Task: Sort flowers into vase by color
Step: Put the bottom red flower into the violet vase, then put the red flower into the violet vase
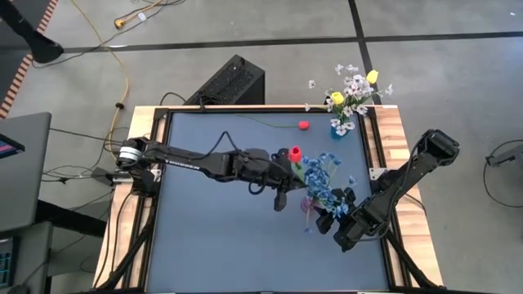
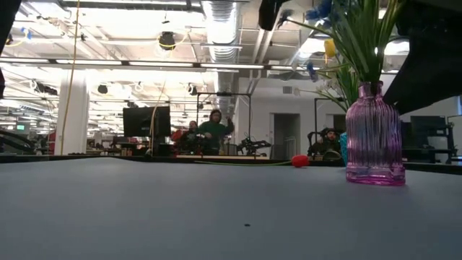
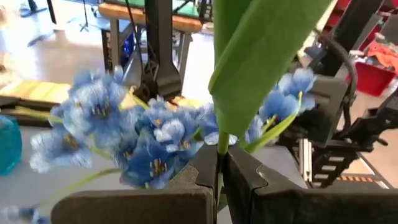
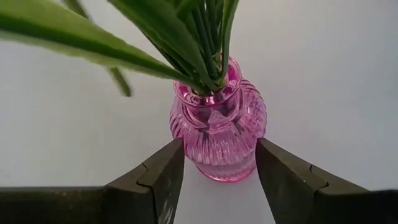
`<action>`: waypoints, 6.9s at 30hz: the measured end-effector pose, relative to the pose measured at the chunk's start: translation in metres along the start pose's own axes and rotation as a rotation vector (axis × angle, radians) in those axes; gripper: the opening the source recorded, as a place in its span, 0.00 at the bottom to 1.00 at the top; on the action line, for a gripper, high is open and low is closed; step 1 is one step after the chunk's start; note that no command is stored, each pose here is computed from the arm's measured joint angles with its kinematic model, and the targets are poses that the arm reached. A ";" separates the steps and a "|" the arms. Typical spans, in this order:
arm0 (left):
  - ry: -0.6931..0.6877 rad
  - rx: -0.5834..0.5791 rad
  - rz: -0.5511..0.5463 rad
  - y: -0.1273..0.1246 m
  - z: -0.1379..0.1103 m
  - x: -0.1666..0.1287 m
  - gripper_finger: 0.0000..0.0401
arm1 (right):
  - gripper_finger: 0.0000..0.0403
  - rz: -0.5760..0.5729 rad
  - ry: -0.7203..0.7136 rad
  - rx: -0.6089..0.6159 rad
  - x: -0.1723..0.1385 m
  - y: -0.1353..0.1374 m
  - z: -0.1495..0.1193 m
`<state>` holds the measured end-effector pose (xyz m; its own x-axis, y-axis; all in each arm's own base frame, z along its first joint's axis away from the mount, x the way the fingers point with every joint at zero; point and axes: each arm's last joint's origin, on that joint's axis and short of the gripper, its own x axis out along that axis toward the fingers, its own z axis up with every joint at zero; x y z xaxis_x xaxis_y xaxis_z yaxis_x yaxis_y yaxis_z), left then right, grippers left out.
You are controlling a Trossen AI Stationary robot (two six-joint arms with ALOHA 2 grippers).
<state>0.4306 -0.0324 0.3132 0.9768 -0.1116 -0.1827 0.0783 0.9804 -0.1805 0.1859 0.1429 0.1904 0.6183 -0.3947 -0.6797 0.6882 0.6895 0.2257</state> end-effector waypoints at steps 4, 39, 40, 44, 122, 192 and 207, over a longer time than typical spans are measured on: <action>0.009 0.019 0.002 -0.003 -0.002 0.000 0.00 | 0.55 0.003 0.000 0.003 0.000 0.000 0.000; -0.001 0.276 0.070 -0.034 -0.010 0.003 0.00 | 0.55 0.025 -0.001 -0.004 0.000 0.003 0.000; -0.001 0.282 0.068 -0.036 -0.010 0.003 0.00 | 0.55 0.025 -0.002 -0.004 0.000 0.003 0.000; -0.004 0.310 0.083 -0.039 -0.011 0.002 0.00 | 0.55 0.025 -0.002 -0.004 0.000 0.003 0.000; 0.322 -0.070 -0.153 0.008 -0.041 0.009 0.39 | 0.55 0.026 -0.008 0.010 0.003 0.004 0.005; 1.060 0.292 0.136 0.391 -0.128 -0.069 0.30 | 0.55 0.230 0.379 0.385 -0.039 0.048 0.015; 1.037 0.132 0.083 0.380 -0.119 -0.078 0.00 | 0.55 0.227 0.372 0.348 -0.044 0.050 0.021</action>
<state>0.3604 0.3292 0.1440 0.3354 -0.0661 -0.9398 0.1005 0.9944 -0.0340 0.2011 0.1825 0.2464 0.6336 0.0247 -0.7733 0.6769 0.4662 0.5696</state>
